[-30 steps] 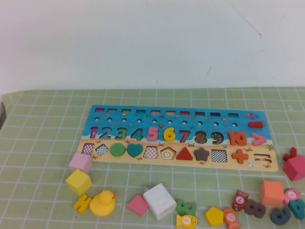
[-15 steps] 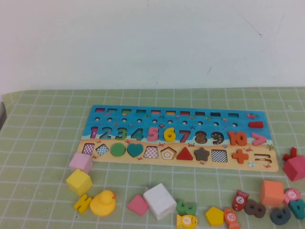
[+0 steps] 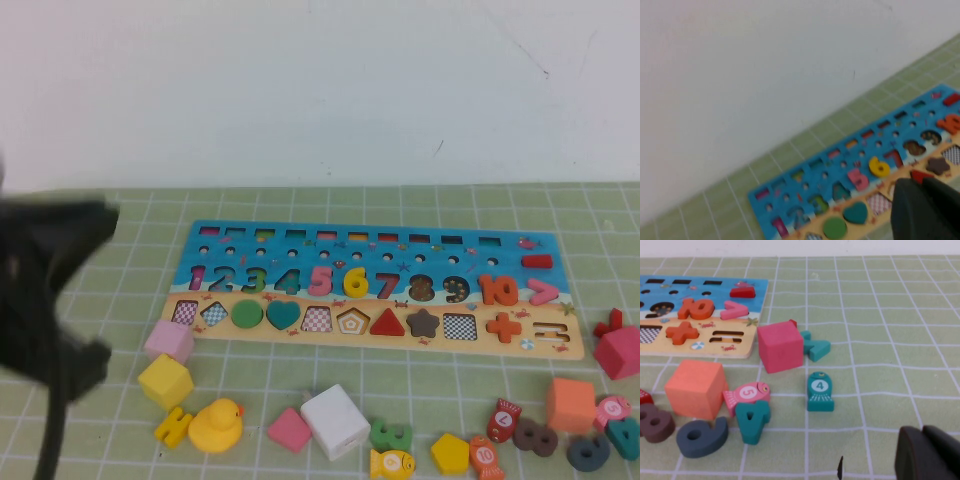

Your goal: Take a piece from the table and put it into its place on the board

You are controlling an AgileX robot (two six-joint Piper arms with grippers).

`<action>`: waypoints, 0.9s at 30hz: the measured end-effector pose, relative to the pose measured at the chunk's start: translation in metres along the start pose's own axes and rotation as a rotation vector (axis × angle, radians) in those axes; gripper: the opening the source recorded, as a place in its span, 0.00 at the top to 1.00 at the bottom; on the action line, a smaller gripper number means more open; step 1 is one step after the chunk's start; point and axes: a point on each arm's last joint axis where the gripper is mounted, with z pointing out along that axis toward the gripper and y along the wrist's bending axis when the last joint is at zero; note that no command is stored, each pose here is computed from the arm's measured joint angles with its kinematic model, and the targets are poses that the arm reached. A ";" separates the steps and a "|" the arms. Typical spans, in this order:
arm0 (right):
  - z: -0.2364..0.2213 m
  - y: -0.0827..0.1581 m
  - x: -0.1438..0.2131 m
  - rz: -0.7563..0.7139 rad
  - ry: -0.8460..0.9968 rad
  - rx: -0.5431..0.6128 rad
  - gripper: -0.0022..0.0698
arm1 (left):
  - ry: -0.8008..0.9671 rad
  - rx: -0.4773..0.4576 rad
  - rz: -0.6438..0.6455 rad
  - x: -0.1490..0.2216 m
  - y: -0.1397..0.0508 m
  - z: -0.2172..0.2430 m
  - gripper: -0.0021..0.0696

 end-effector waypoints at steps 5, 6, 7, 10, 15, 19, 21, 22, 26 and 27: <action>0.000 0.000 0.000 -0.005 0.000 0.002 0.97 | -0.029 -0.049 -0.175 0.060 -0.001 -0.006 0.97; 0.000 0.000 0.000 0.000 0.000 0.000 0.97 | -0.037 -0.058 -0.198 0.073 -0.002 -0.008 0.97; 0.000 0.000 0.000 -0.005 0.000 0.002 0.97 | -0.046 -0.067 -0.224 0.085 -0.002 -0.010 0.97; 0.000 0.000 0.000 -0.005 0.000 0.002 0.97 | -0.070 -0.093 -0.275 0.118 -0.005 -0.017 0.97; 0.000 0.000 0.000 -0.005 0.000 0.002 0.97 | -0.134 -0.159 -0.354 0.165 -0.010 -0.029 0.97; 0.000 0.000 0.000 -0.005 0.000 0.002 0.97 | -0.195 -0.251 -0.405 0.192 -0.010 -0.035 0.97; 0.000 0.000 0.000 -0.005 0.000 0.002 0.97 | -0.213 -0.311 -0.443 0.203 -0.009 -0.035 0.97; 0.000 0.000 0.000 -0.005 0.000 0.002 0.97 | -0.219 -0.342 -0.467 0.207 -0.008 -0.036 0.97; 0.000 0.000 0.000 -0.005 0.000 0.002 0.97 | -0.220 -0.440 -0.532 0.219 -0.005 -0.036 0.97; 0.000 0.000 0.000 -0.005 0.000 0.002 0.97 | -0.217 -0.454 -0.538 0.221 -0.004 -0.035 0.97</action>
